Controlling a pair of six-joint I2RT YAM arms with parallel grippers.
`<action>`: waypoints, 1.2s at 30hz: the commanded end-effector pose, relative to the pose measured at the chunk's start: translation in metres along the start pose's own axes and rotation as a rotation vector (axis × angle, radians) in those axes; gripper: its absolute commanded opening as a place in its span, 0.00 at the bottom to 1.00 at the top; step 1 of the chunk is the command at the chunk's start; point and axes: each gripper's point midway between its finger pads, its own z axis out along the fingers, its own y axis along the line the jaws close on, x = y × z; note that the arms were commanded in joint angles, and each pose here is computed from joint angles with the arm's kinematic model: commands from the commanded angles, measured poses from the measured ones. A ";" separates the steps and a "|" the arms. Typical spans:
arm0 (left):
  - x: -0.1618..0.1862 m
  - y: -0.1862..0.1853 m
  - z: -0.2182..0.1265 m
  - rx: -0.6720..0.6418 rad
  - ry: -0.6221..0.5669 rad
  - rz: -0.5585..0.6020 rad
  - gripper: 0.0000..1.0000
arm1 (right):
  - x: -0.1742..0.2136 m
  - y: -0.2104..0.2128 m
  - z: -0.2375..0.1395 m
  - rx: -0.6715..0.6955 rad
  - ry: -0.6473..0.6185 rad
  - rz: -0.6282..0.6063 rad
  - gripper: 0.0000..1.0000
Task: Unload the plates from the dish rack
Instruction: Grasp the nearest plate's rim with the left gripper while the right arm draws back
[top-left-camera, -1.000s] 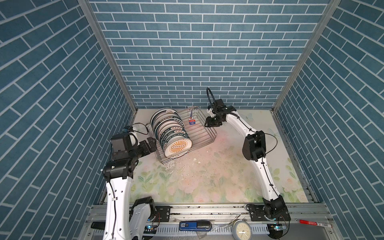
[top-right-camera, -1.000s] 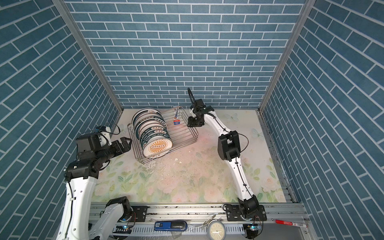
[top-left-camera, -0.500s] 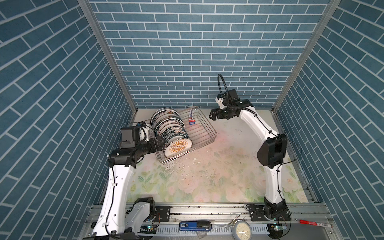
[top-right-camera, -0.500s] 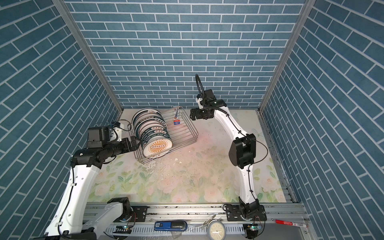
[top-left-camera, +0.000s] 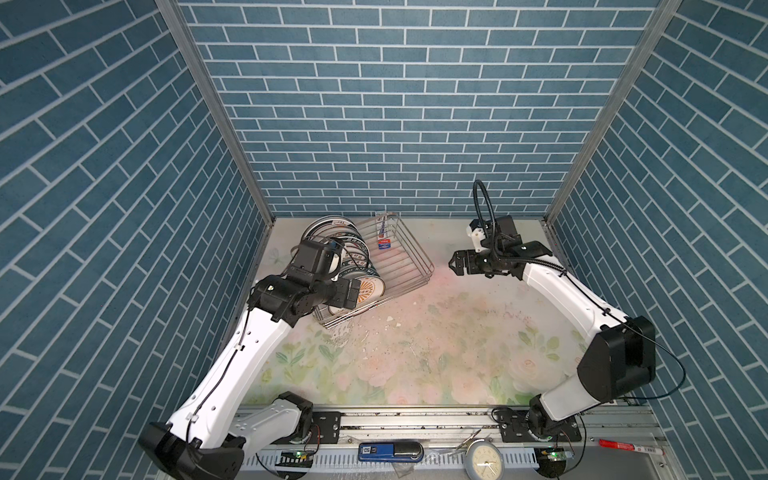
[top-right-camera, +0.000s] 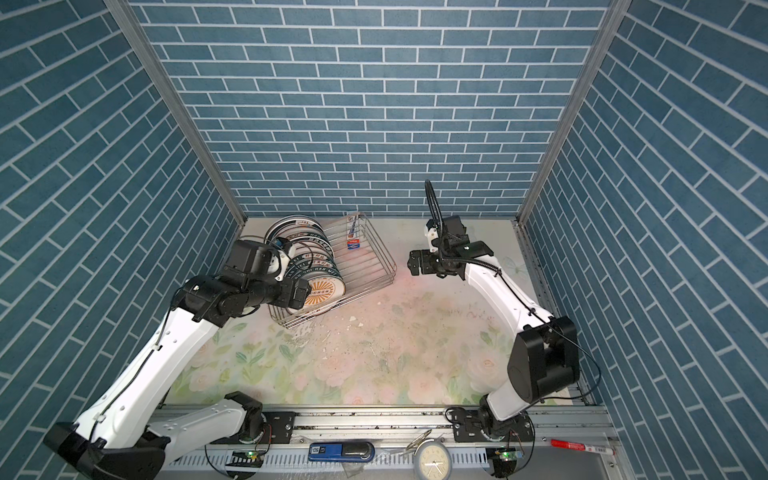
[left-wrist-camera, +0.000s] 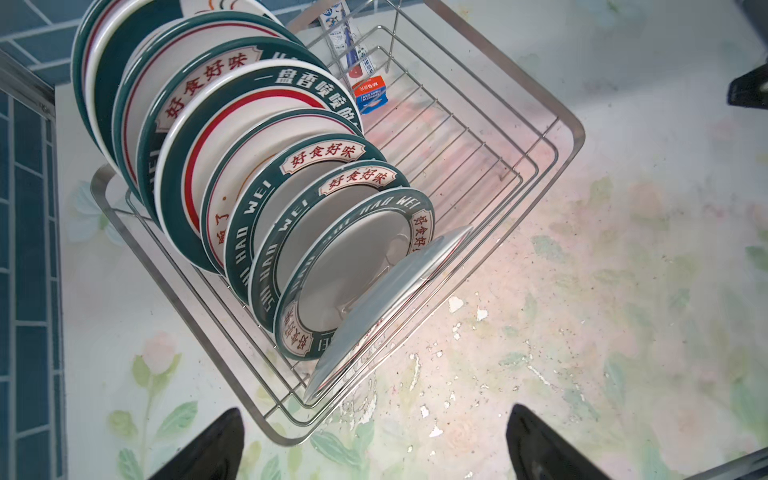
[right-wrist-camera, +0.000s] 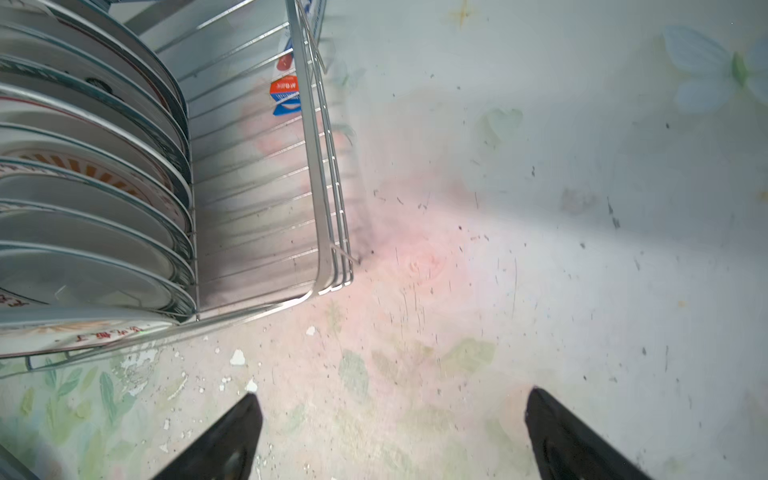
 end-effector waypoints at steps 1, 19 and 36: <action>0.002 0.006 -0.002 -0.105 0.032 0.110 0.99 | 0.013 -0.005 -0.009 0.012 -0.043 0.021 0.99; -0.018 -0.009 0.043 -0.252 0.127 0.312 0.87 | 0.081 -0.022 -0.024 0.049 -0.022 0.074 0.99; -0.005 -0.010 0.059 -0.247 0.165 0.306 0.66 | 0.088 -0.027 -0.021 0.069 -0.020 0.089 0.99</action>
